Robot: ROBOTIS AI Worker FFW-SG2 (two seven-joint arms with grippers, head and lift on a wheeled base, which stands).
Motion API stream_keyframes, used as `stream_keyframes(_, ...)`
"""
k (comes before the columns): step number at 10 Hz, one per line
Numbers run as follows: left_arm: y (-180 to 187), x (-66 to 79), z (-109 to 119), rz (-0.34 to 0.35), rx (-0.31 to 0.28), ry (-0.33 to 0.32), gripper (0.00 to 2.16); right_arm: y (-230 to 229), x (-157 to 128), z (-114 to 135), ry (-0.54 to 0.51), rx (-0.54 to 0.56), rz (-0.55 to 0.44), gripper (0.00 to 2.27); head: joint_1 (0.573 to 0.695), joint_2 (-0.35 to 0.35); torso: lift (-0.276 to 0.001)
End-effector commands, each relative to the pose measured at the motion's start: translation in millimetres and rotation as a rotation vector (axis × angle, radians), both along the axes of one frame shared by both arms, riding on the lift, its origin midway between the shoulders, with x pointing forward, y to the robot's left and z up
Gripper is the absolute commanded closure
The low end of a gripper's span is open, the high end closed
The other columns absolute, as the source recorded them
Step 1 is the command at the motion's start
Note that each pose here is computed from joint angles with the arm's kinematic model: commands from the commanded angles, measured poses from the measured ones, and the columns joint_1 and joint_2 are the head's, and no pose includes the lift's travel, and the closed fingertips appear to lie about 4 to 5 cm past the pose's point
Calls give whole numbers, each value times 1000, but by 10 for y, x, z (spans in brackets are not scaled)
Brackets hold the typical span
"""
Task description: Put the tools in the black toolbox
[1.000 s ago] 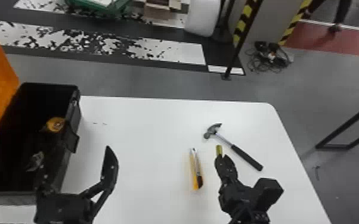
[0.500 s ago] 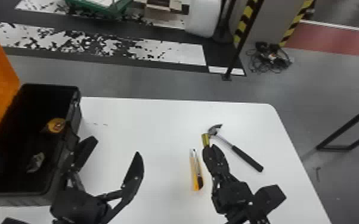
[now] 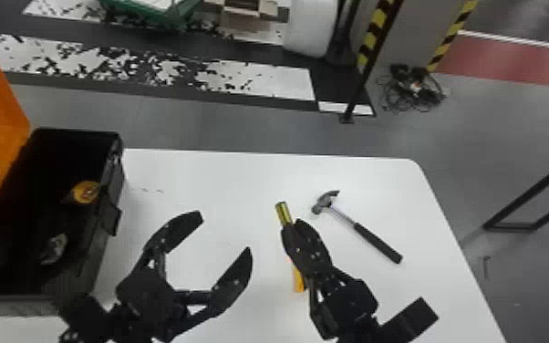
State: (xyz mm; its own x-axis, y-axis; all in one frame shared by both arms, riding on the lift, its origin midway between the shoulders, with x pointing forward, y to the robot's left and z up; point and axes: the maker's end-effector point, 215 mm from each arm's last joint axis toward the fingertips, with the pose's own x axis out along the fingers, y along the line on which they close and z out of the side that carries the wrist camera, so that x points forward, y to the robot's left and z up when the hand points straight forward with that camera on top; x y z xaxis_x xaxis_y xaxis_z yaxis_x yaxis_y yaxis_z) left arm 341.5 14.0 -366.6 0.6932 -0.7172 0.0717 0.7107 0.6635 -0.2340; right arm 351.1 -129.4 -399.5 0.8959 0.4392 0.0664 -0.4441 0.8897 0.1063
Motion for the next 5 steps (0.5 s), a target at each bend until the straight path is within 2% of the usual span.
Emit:
stream_keyframes(1, -48, 44, -267, -52, 23, 114, 137, 101, -64, 33, -18, -9, 51, 1477, 695, -193, -39)
stream_keyframes(2, -66, 69, -272, -67, 33, 120, 137, 213, -146, 50, -36, -28, 102, 1477, 695, -190, -39)
stream_keyframes(4, -85, 65, -389, -129, 69, 202, 137, 413, -337, 102, -70, -40, 202, 1477, 695, -166, -39)
stream_keyframes(5, -50, 98, -359, -143, 57, 228, 137, 479, -406, 105, -77, -49, 237, 1477, 695, -151, -39)
